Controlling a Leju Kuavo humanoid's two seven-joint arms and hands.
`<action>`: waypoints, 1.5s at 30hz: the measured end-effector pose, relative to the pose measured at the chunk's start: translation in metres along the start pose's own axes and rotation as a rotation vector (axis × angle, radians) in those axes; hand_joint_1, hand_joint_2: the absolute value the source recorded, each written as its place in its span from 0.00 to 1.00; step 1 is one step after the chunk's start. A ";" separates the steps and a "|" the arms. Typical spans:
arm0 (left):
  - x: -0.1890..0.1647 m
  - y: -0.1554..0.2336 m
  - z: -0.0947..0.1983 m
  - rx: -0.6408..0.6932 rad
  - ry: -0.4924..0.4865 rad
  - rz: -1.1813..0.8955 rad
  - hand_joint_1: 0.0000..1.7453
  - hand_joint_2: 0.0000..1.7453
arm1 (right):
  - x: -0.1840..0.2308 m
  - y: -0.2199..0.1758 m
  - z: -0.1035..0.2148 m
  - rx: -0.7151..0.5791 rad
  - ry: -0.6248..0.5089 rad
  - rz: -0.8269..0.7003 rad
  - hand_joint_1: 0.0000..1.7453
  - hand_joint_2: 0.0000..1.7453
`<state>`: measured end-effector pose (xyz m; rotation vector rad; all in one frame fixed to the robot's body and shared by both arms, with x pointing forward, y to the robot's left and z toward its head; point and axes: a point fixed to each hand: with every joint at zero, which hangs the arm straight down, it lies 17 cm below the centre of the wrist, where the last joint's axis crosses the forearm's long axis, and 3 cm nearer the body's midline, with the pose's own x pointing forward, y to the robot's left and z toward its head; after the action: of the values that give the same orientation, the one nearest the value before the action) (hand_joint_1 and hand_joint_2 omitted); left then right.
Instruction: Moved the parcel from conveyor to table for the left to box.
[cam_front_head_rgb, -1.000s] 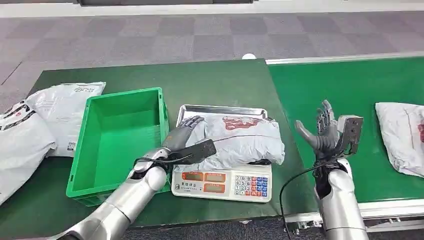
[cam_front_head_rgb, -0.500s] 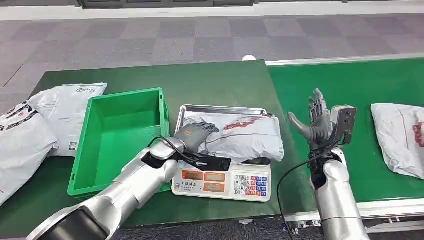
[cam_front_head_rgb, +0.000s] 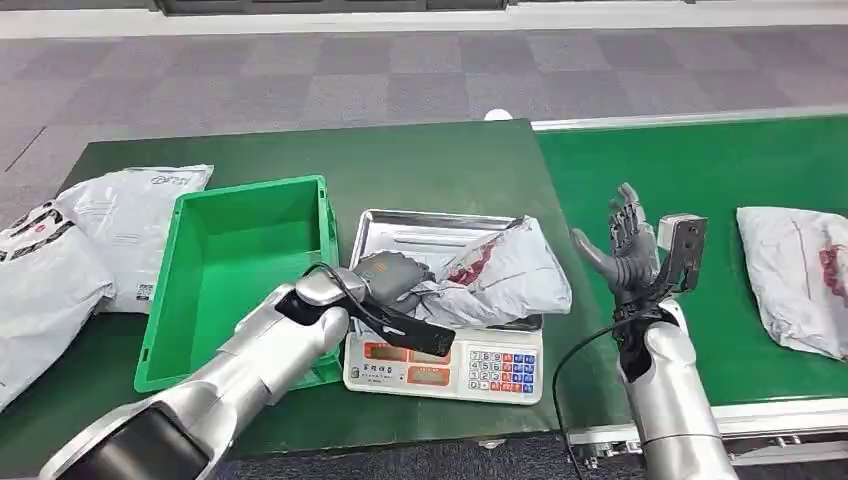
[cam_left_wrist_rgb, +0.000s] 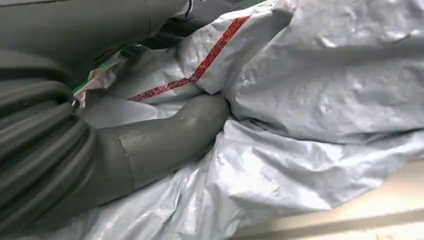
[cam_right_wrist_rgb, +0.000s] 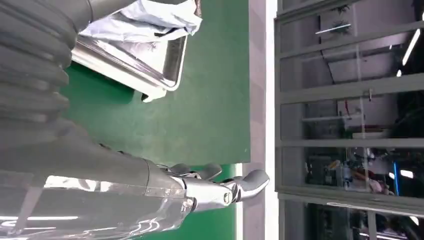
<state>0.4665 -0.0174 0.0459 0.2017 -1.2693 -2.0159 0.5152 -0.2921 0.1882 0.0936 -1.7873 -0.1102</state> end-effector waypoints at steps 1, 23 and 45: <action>0.001 0.001 0.000 -0.004 -0.006 -0.007 1.00 1.00 | 0.000 0.000 0.000 0.000 0.002 -0.002 0.00 1.00; 0.062 0.054 0.033 0.172 -0.213 -0.018 1.00 1.00 | -0.024 -0.013 0.037 -0.023 0.056 -0.033 0.00 1.00; -0.041 0.173 0.144 0.836 0.287 -0.264 1.00 1.00 | -0.005 -0.006 0.047 0.007 0.009 0.032 0.00 1.00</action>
<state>0.5125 0.0710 0.2523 1.0528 -1.8852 -1.4569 0.4706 -0.2963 0.1729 0.0707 -1.7792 -0.0803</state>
